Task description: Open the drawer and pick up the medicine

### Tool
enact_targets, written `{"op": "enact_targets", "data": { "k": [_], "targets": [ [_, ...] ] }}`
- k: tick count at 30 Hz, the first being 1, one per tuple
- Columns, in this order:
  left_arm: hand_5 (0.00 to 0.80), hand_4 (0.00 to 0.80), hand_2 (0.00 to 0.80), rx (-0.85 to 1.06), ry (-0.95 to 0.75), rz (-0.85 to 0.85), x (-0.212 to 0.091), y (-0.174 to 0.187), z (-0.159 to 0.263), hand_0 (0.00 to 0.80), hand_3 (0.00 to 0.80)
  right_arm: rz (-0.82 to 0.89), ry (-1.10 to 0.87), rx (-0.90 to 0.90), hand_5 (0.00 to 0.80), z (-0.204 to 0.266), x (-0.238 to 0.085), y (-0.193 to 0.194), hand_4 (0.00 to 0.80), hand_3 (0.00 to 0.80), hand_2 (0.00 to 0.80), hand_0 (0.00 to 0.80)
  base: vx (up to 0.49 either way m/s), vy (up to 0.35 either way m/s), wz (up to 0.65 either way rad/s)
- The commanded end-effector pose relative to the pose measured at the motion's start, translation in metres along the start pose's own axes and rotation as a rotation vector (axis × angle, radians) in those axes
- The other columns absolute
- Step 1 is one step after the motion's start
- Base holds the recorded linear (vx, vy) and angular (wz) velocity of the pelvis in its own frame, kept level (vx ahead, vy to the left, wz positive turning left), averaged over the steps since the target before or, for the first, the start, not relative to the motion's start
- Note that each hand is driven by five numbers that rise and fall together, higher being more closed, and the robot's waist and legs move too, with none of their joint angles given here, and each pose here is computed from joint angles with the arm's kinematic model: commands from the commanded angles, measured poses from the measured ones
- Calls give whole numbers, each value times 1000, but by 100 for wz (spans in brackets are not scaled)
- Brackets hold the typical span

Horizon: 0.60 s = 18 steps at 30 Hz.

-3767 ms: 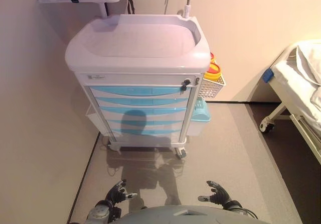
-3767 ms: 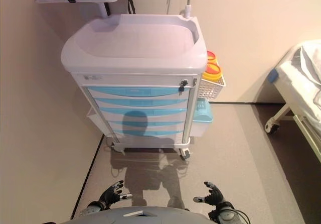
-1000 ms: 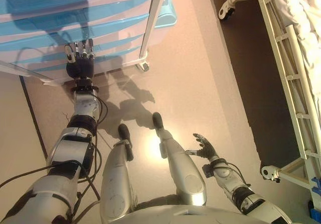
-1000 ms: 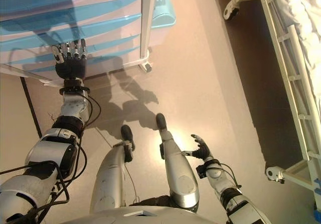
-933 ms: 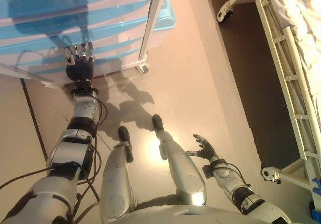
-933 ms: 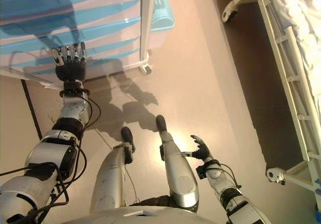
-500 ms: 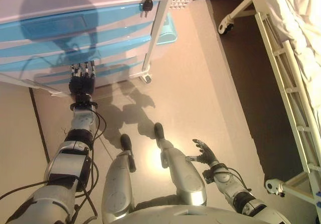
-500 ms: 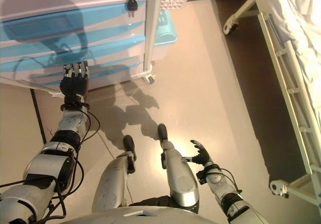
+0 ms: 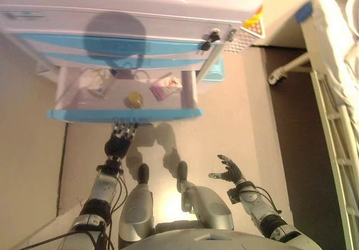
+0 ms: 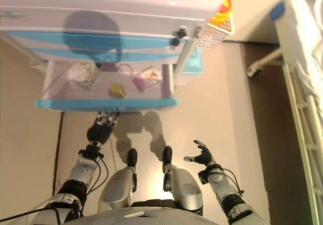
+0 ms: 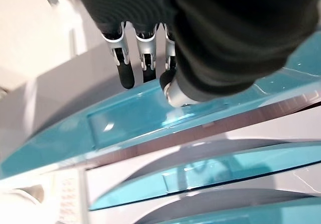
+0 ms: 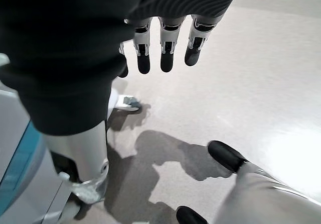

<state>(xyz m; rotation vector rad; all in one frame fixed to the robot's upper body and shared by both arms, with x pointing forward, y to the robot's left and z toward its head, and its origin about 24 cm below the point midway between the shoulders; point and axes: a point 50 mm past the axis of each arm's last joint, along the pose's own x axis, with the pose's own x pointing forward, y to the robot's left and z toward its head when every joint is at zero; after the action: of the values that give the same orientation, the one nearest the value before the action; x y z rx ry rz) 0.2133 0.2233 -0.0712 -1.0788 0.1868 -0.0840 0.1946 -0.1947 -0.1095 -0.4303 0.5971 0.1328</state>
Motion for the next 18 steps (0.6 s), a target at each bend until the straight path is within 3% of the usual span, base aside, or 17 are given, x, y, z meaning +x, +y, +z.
{"op": "enact_targets", "data": {
  "k": [1,5,10,14,18],
  "targets": [
    [800,800,800,37,146,124,-48,33,0,800,800,23,121,-74,0,-47,-28,-12,0,0,0,0,11,-53,39],
    [800,800,800,-29,385,385,-101,64,-34,800,800,9,140,-77,0,-54,-30,-20,0,0,0,0,-22,-30,35],
    [800,800,800,-71,641,755,-189,89,-61,800,800,0,173,-76,0,-62,-32,-24,0,0,0,0,-22,7,28],
    [800,800,800,-16,656,853,-207,93,-62,800,800,-7,195,-92,0,-65,-33,-26,0,0,0,0,-32,42,10],
    [800,800,800,114,661,850,-196,95,-60,800,800,-17,229,-111,0,-69,-34,-25,0,0,0,0,-31,54,10]
  ]
}}
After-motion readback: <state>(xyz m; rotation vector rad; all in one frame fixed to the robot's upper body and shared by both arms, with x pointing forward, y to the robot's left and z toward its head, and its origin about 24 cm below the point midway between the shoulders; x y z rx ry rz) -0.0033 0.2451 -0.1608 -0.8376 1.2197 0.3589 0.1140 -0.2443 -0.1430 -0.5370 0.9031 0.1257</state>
